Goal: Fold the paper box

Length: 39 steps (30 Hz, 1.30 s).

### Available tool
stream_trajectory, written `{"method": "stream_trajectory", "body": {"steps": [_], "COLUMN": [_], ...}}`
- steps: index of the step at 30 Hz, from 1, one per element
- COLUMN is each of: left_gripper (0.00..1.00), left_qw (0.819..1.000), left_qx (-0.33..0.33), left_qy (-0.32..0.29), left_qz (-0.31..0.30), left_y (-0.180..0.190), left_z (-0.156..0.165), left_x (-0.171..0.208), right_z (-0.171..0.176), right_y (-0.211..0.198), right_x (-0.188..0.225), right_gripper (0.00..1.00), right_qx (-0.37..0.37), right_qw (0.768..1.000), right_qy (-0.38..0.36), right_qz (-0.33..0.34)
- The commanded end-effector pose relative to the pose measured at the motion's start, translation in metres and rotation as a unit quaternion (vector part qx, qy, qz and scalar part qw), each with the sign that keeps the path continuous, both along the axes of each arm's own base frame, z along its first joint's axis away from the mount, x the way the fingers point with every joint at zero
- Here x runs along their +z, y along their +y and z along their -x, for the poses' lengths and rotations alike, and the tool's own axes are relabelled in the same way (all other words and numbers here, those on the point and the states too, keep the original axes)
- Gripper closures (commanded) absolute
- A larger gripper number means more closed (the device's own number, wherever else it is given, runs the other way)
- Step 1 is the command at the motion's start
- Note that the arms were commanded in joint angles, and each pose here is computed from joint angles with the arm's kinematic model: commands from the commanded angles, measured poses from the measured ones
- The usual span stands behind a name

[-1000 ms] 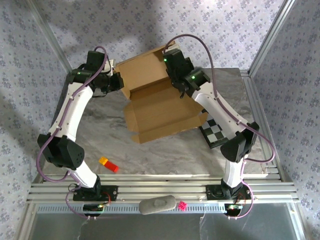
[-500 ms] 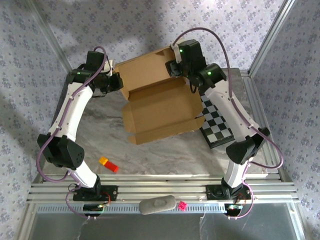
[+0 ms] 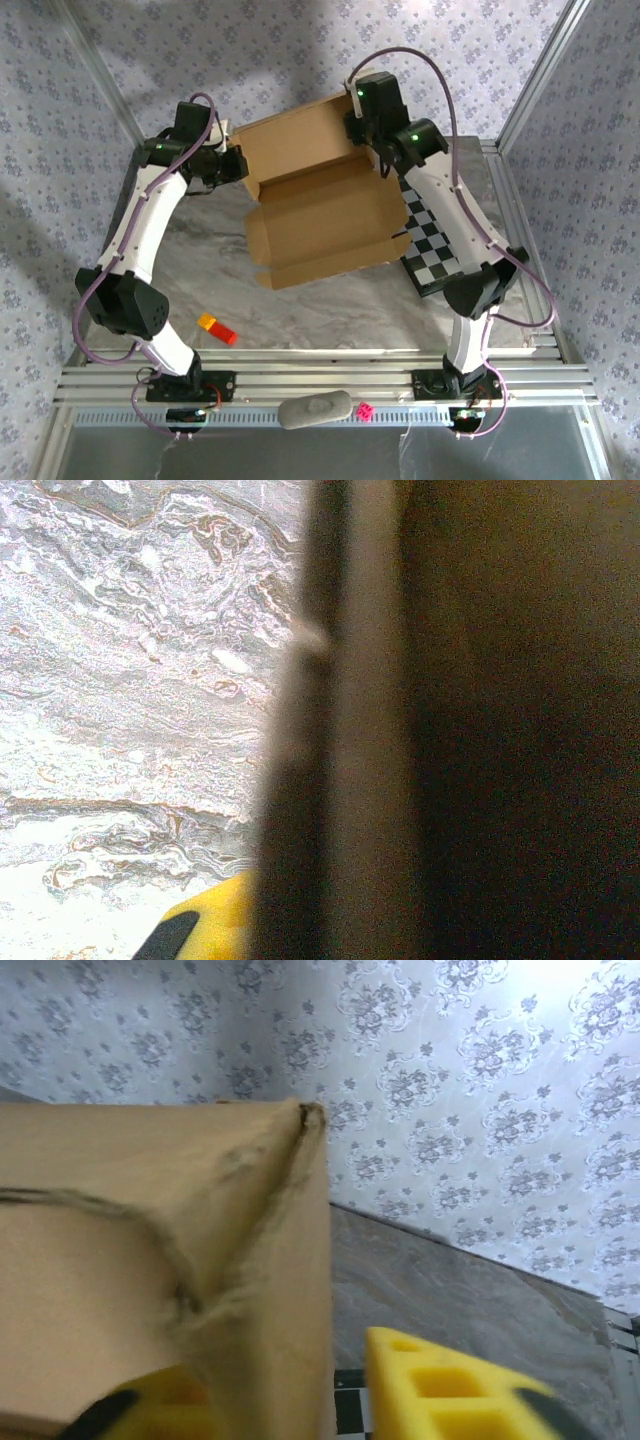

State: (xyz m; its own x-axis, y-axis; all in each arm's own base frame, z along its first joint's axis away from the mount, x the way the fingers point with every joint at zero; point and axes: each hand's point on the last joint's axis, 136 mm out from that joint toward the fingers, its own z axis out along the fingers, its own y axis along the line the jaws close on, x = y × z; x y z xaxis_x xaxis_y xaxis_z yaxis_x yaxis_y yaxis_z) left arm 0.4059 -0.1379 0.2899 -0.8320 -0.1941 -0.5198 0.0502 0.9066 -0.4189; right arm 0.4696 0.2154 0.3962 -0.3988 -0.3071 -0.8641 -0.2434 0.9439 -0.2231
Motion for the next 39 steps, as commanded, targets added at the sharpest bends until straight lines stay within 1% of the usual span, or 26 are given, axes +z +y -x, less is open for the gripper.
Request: {"method": "stream_trajectory", "body": {"steps": [1,2,6,9,12,15,16,18,19,21,24,26,30,33,35,39], "left_gripper": [1.00,1.00,1.00,1.00,1.00,1.00,1.00,1.00,1.00,1.00,1.00,1.00,1.00,1.00,1.00,1.00], "left_qw": [1.000,1.000,1.000,1.000,1.000,1.000,1.000,1.000,1.000,1.000,1.000,0.999,0.999,0.999,0.999,0.999], "left_qx": [-0.002,-0.002,0.000,0.002,0.003,0.005,0.006,0.011,0.013,0.019,0.029,0.031,0.033,0.033,0.033,0.031], "left_qy": [-0.012,-0.012,-0.013,-0.013,-0.013,-0.012,-0.010,-0.009,-0.008,-0.007,-0.005,-0.006,-0.005,-0.003,-0.003,0.000], "left_qz": [0.007,0.007,0.004,0.003,0.003,0.006,0.006,0.008,0.009,0.010,0.009,0.012,0.013,0.013,0.012,0.009], "left_y": [-0.003,-0.003,-0.002,-0.001,-0.001,-0.002,-0.002,-0.001,0.000,0.001,0.005,0.005,0.006,0.005,0.006,0.006], "left_z": [0.002,0.003,0.004,0.003,0.002,0.000,0.000,-0.001,-0.001,-0.002,-0.003,-0.003,-0.004,-0.004,-0.005,-0.005], "left_x": [0.013,0.013,0.013,0.013,0.013,0.012,0.011,0.011,0.011,0.011,0.010,0.011,0.010,0.009,0.008,0.007], "right_z": [-0.006,-0.007,-0.004,0.001,0.003,0.004,0.005,0.010,0.014,0.024,0.042,0.053,0.068,0.069,0.069,0.065], "right_y": [-0.015,-0.017,-0.027,-0.039,-0.040,-0.031,-0.026,-0.020,-0.021,-0.023,-0.037,-0.043,-0.044,-0.038,-0.039,-0.044], "right_x": [0.007,0.007,0.009,0.010,0.014,0.018,0.018,0.024,0.030,0.042,0.058,0.060,0.060,0.040,0.029,0.026], "right_gripper": [0.99,1.00,1.00,1.00,1.00,1.00,0.89,0.62,0.50,0.39,0.32,0.30,0.27,0.27,0.27,0.24], "right_qx": [-0.053,-0.069,-0.138,-0.178,-0.180,-0.150,-0.135,-0.106,-0.100,-0.092,-0.099,-0.097,-0.057,-0.017,-0.014,-0.001], "right_qw": [0.998,0.996,0.982,0.972,0.972,0.980,0.983,0.990,0.992,0.994,0.993,0.991,0.988,0.990,0.992,0.992], "right_qy": [-0.018,-0.023,-0.052,-0.061,-0.065,-0.062,-0.059,-0.053,-0.053,-0.050,-0.046,-0.037,-0.035,-0.017,-0.009,-0.024], "right_qz": [0.032,0.047,0.119,0.140,0.136,0.119,0.109,0.079,0.062,0.017,-0.050,-0.086,-0.139,-0.138,-0.122,-0.124]}}
